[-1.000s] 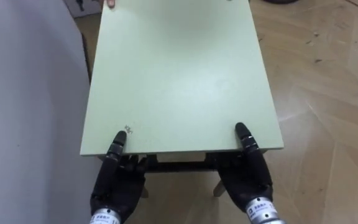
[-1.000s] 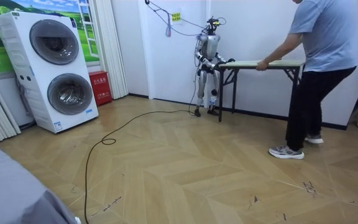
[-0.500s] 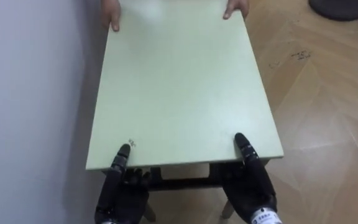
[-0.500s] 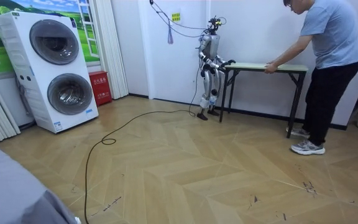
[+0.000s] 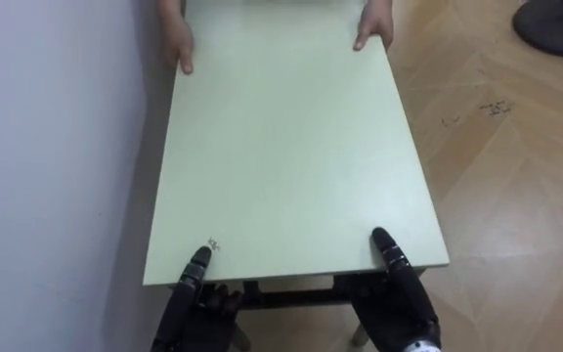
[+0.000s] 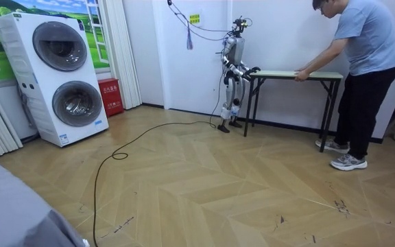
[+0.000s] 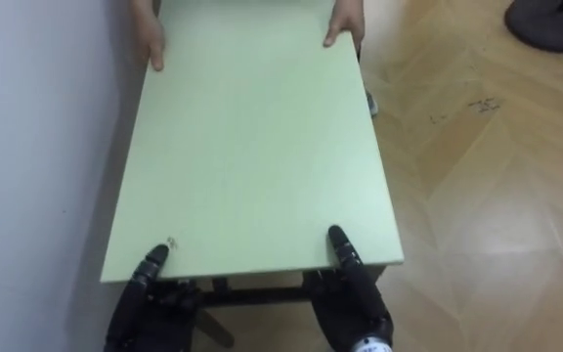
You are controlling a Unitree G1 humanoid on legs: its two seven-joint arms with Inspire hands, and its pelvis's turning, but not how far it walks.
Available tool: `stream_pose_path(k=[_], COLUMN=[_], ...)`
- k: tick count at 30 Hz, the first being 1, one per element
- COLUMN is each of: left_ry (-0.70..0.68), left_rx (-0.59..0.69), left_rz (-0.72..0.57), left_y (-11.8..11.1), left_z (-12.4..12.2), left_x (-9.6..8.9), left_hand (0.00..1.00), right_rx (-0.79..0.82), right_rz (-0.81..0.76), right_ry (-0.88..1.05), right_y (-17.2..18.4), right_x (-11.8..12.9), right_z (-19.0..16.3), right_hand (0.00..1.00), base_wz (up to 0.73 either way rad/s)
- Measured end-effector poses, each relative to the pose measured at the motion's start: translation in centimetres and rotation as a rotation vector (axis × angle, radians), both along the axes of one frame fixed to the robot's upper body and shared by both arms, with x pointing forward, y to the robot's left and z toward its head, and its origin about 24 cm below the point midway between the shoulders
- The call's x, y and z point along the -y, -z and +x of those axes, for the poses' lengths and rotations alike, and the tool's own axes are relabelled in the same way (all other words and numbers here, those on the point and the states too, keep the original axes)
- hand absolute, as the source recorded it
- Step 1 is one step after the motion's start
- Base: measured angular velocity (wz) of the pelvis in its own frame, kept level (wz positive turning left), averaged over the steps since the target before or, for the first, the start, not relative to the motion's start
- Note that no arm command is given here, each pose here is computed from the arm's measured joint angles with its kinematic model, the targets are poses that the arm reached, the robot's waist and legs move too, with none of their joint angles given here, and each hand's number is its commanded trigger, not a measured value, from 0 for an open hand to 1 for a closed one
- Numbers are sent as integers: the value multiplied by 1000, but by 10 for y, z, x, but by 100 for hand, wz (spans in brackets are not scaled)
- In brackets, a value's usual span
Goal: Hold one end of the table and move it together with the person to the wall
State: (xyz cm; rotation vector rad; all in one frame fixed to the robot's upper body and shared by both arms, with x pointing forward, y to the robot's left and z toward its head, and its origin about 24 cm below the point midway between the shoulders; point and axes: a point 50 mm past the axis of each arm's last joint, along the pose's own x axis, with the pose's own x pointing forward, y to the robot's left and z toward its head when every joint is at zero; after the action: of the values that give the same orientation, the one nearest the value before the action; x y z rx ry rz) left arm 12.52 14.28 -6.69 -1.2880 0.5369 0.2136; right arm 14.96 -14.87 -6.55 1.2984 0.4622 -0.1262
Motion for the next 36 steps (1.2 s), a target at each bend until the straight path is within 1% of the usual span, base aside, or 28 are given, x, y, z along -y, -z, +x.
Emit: stream_pose_path(k=[6,13,24,25,26,27,28,31,32,33,34,35,36], left_ry=[7,48,58,59,60,61,62,74,80,107,151,186,202], left_rx=[-4,-14,-5,-6,-6,-6,-5,-6,-6,-4,-3,1,4], left_rz=[11,25,33,33,32,32,30,34,41,80,137,187,210], left_y=[1,5,11,12,12,12,12,14,15,16,17,17,17], left_z=[-3,-8,-11,-11,-12,-12,-12,-13,-14,-14,-15,-15,-15], left_x=[0,2,1,1,1,1,1,0,-1,-2,-4,-6,-7], left_hand=[100,100,100,99,91,86,84,72,64,55,35,0,0], right_rx=[-12,-31,-42,-45,-46,-45,-42,-41,-41,-41,-41,-42,-42], right_rz=[2,2,-9,-11,-11,-12,-12,-16,-16,-18,-20,-21,-21], right_ry=[-2,22,16,15,15,14,13,11,11,9,7,4,3], right_y=[2,11,16,17,17,17,17,17,17,17,17,17,17], right_x=[0,4,3,3,3,3,3,3,3,3,4,4,4], right_z=[-1,-6,-9,-9,-10,-10,-10,-10,-10,-11,-11,-11,-11], right_hand=[100,100,100,100,100,100,100,100,100,98,84,53,30], base_wz=[-1,0,0,0,0,0,0,0,0,0,0,0,0])
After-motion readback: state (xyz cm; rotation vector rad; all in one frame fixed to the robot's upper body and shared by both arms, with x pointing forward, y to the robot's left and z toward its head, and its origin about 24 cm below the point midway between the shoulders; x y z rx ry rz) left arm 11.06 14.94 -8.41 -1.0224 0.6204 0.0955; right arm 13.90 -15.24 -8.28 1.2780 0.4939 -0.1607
